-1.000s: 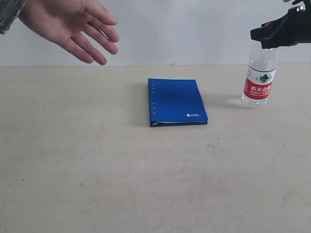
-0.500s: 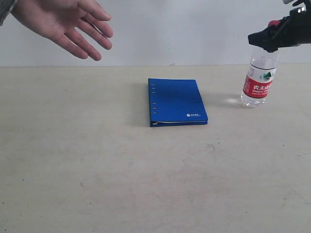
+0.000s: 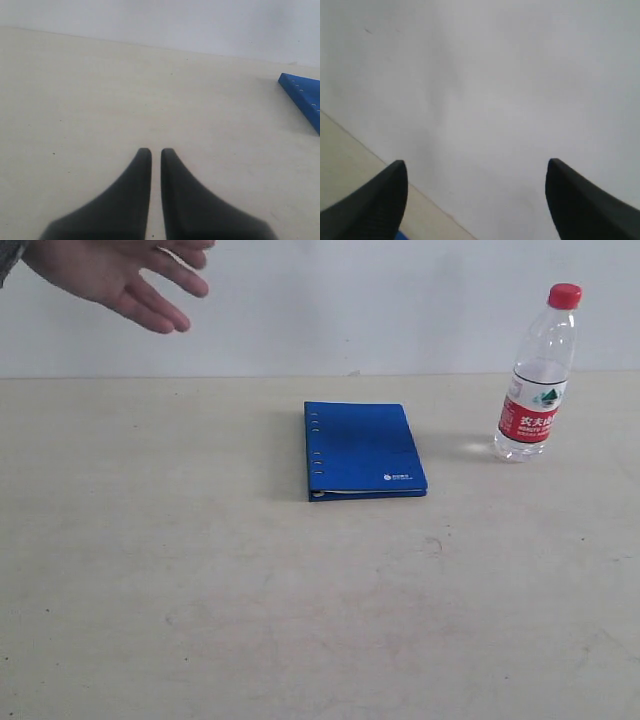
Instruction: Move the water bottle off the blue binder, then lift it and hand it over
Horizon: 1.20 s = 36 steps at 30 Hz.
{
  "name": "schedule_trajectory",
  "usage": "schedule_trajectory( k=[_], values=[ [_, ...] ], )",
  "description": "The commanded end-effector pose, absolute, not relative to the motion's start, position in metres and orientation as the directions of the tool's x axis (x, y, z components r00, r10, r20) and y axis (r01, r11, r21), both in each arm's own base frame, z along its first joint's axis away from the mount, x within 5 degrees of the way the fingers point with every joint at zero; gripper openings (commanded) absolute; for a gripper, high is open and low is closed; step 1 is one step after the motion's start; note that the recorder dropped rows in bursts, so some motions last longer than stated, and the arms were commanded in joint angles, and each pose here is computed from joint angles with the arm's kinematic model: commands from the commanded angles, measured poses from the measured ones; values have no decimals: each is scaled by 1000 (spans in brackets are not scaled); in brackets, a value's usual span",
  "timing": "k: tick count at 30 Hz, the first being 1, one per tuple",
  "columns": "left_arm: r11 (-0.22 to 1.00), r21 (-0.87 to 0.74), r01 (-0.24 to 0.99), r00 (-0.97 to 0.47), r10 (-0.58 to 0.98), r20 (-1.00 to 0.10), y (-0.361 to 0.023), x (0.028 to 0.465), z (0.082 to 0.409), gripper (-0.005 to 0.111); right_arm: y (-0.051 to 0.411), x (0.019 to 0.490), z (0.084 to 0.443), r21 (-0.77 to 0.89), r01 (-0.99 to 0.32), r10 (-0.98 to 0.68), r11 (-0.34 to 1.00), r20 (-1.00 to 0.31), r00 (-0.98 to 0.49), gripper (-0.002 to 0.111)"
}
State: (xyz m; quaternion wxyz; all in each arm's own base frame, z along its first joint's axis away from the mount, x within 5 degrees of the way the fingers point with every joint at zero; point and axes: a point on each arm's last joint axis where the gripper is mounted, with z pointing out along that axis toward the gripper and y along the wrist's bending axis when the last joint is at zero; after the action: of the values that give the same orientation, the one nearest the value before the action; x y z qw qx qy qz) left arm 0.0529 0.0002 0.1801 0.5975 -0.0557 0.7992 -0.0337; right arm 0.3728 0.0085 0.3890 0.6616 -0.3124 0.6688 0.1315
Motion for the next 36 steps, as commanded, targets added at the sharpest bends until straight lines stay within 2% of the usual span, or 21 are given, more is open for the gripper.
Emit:
schedule_trajectory(
  k=[1,3,4,5,8,9,13,14,18,20,21,22,24,25,27,29,32,36],
  values=[
    [992,-116,-44,-269,-123,-955,0,53,181,7,72,354,386,-224,-787,-288,575,-956,61,70],
    [992,-116,-44,-269,-123,-955,0,53,181,7,106,347,378,-204,-845,-282,495,-957,65,70],
    [992,-116,-44,-269,-123,-955,0,53,181,7,145,338,367,-188,-891,-286,414,-956,68,70],
    [992,-116,-44,-269,-123,-955,0,53,181,7,163,333,363,-175,-906,-286,385,-956,63,69],
    [992,-116,-44,-269,-123,-955,0,53,181,7,198,320,344,-26,-938,-264,345,-962,-71,62],
    [992,-116,-44,-269,-123,-955,0,53,181,7,207,315,336,25,-944,-263,329,-958,-116,55],
    [992,-116,-44,-269,-123,-955,0,53,181,7,213,312,309,91,-944,-296,318,-936,-190,31],
    [992,-116,-44,-269,-123,-955,0,53,181,7,212,313,295,172,-918,-291,357,-913,-285,21],
    [998,-29,-51,-263,-42,-964,3,53,181,7,208,305,274,392,-822,-242,413,-823,-515,13],
    [991,119,-64,-267,98,-959,8,53,182,7,206,297,258,429,-807,-266,406,-789,-553,13],
    [967,244,-72,-252,219,-943,11,53,185,7,202,295,245,398,-802,-288,446,-785,-549,16],
    [958,279,-73,-229,256,-939,11,54,187,7,199,296,240,388,-790,-290,474,-779,-556,21],
    [965,251,-71,-135,240,-961,8,55,195,7,194,297,230,371,-758,-286,537,-765,-577,34],
    [998,47,-47,6,47,-999,3,56,206,7,191,296,222,363,-731,-284,577,-751,-597,53],
    [980,-198,9,133,-197,-971,1,56,217,7,188,297,218,351,-717,-283,602,-746,-603,68],
    [913,-405,55,159,-409,-899,1,55,221,7,184,302,217,310,-690,-273,655,-754,-597,71],
    [746,-665,40,81,-665,-742,1,56,213,7,173,315,215,208,-586,-235,783,-774,-588,71],
    [692,-719,-66,-8,-721,-693,3,56,200,7,163,324,215,129,-504,-218,854,-791,-572,71]
  ],
)
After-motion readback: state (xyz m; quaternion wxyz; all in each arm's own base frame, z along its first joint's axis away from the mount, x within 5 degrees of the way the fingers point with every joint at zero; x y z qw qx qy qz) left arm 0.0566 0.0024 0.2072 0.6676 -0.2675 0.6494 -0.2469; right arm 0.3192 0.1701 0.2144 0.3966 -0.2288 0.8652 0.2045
